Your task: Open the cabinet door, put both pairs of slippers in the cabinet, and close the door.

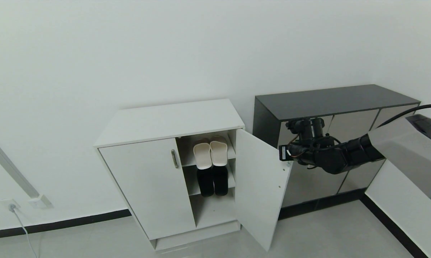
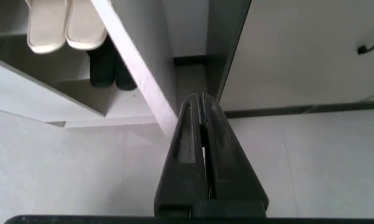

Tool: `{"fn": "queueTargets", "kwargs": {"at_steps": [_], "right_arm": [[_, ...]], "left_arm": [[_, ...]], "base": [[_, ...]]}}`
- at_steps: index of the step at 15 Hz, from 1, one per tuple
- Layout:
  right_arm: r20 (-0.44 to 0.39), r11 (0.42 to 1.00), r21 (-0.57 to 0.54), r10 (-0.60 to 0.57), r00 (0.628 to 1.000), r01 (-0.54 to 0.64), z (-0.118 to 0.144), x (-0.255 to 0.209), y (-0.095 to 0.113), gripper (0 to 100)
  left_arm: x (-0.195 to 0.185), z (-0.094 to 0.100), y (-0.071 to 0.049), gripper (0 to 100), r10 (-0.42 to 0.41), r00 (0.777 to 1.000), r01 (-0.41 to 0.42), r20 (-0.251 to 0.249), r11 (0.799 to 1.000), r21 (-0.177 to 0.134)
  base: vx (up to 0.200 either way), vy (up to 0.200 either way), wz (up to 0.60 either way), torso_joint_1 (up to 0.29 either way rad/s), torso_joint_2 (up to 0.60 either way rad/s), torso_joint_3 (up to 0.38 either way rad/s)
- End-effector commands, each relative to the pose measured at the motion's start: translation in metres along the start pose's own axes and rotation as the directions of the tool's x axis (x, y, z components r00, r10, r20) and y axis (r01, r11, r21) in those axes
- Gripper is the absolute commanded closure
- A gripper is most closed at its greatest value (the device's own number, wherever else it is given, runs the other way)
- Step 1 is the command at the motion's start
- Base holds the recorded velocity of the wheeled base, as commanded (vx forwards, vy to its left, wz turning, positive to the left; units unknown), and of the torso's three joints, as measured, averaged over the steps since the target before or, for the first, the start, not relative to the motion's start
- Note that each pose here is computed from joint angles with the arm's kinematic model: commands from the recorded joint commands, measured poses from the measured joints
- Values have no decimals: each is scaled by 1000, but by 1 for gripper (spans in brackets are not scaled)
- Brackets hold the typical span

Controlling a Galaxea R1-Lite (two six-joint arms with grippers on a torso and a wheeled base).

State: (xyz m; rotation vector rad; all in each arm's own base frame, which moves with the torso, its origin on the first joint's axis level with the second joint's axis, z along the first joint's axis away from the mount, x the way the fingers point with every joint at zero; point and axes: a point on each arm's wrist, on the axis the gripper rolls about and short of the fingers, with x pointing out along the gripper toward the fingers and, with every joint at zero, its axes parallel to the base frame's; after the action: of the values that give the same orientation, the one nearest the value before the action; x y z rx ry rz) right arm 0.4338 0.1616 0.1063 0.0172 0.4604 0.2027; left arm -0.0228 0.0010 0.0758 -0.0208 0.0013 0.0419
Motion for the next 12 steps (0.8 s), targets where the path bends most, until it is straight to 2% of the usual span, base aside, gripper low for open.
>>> {"fn": "queueTargets", "kwargs": {"at_steps": [1,4,8,10,12], "right_arm": [[-4,1000,-6,12,1000,-12,0,-7,5,100],[-17,999,-24,43,999,-43,-3,-20,19,100],[-64,987,-74,141,988,-146,-20,-46,63,100],[-50,981,-78,172,984,-175,-19,-55,75,100],[-35,979,-75,190,981,-192,-13,-64,76,100]], "left_arm": [[0,0,0,100,1,1000,-1,-1,1000,-2],[0,0,0,100,0,1000,0,-1,1000,-1],[0,0,0,100,0,1000,0,-1,1000,-1],[0,0,0,100,1,1000,-1,-1,1000,-2],[0,0,0,100,1,1000,-1,-1,1000,-2]], "base": [[0,0,0,0,0,0],[0,0,0,0,0,0],[0,0,0,0,0,0],[0,0,0,0,0,0],[0,0,0,0,0,0]]}}
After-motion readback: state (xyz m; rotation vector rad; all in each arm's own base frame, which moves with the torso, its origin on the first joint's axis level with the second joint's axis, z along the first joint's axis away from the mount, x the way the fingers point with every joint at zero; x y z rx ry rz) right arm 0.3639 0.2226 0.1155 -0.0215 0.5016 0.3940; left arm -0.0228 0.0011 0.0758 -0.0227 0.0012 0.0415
